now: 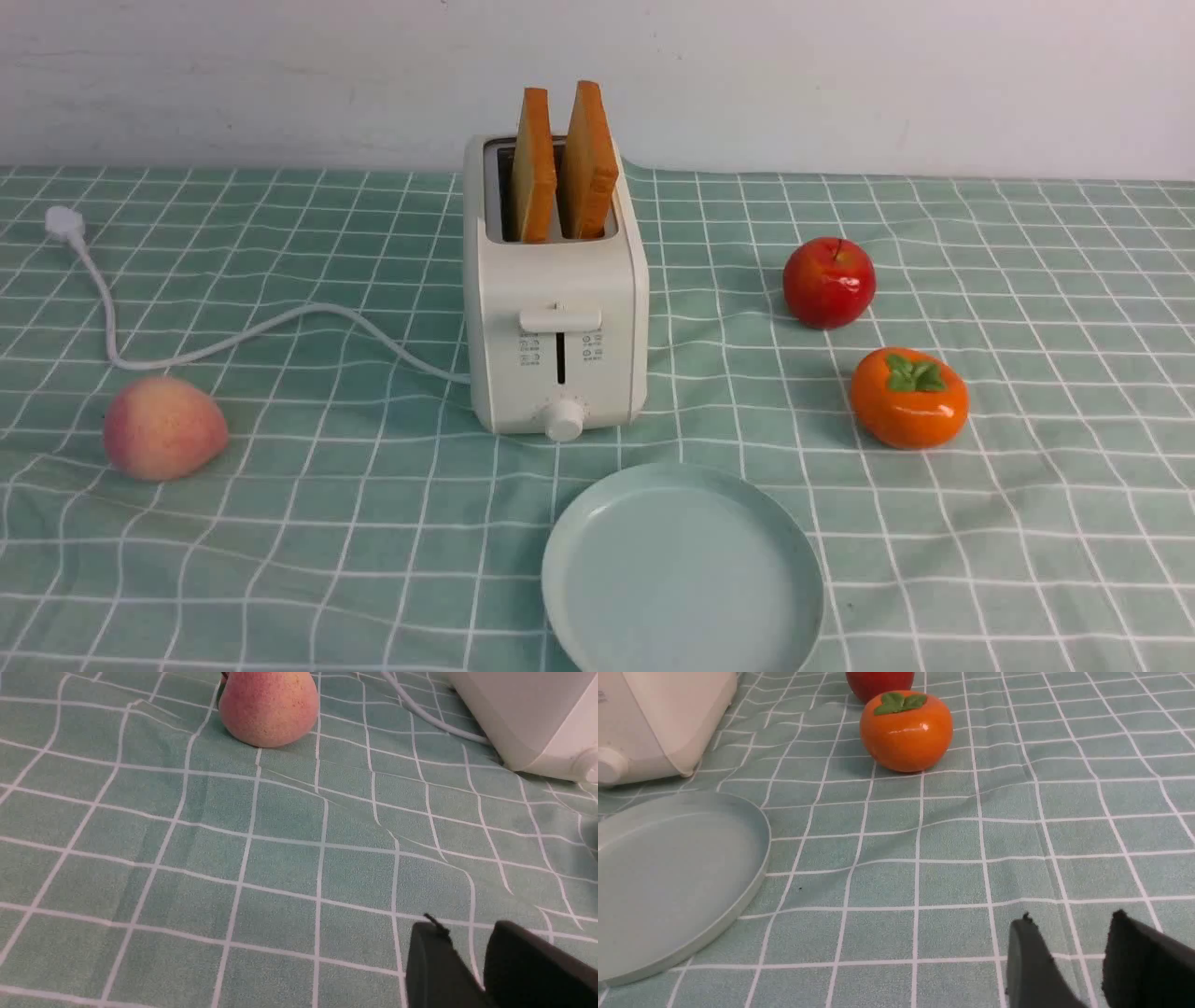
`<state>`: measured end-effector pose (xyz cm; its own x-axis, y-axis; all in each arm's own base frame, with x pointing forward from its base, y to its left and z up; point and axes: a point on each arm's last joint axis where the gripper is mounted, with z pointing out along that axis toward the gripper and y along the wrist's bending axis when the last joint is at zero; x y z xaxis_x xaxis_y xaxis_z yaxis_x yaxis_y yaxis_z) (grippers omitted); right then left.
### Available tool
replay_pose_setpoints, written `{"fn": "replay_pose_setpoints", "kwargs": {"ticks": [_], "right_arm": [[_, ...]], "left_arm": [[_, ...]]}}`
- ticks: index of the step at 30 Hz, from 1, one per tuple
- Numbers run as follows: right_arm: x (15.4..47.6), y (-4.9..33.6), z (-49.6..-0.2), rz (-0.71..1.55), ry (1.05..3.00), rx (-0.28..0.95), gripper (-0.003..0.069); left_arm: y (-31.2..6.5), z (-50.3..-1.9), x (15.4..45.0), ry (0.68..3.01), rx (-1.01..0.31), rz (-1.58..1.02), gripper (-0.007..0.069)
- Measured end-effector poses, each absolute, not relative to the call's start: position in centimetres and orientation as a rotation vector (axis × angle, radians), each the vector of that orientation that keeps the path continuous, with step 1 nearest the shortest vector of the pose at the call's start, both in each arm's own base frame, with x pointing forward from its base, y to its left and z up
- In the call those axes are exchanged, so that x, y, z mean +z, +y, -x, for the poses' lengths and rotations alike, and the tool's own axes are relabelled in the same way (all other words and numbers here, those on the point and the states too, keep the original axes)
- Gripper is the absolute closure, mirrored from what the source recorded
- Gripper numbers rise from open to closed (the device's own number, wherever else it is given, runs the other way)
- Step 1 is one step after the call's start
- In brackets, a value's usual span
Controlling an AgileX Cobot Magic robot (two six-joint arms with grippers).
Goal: Take toasted bread from bread machine on blue coffee table place on plate.
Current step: 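Grasp the toast slice in the toaster and pull it up out of the slot with the right gripper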
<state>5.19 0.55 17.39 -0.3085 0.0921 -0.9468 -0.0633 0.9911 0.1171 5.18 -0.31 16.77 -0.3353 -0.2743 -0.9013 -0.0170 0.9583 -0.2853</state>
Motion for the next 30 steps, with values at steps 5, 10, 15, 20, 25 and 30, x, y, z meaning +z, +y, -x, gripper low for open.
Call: {"fn": "replay_pose_setpoints", "kwargs": {"ticks": [5,10,15,20,25,30], "right_arm": [[17.4,0.5,-5.2,-0.021,1.878,0.154,0.0419],[17.4,0.5,-5.2,-0.021,1.878,0.154,0.0419],[17.4,0.5,-5.2,-0.021,1.877,0.154,0.0419],[17.4,0.5,-5.2,-0.02,1.873,0.153,0.0419],[18.0,0.6,-5.5,-0.018,1.778,0.156,0.0419],[20.3,0.5,-5.6,-0.018,1.526,0.169,0.0419]], "left_arm": [[-0.3,-5.2,16.8,1.898,-0.257,0.206,0.0452],[-0.2,-5.3,17.1,1.858,-0.223,0.17,0.0451],[-0.1,-5.4,17.4,1.824,-0.185,0.132,0.0446],[-0.1,-5.5,17.8,1.789,-0.159,0.1,0.0442],[-0.3,-5.6,18.9,1.663,-0.172,0.053,0.044],[-0.7,-5.6,20.4,1.506,-0.215,0.017,0.0433]]}}
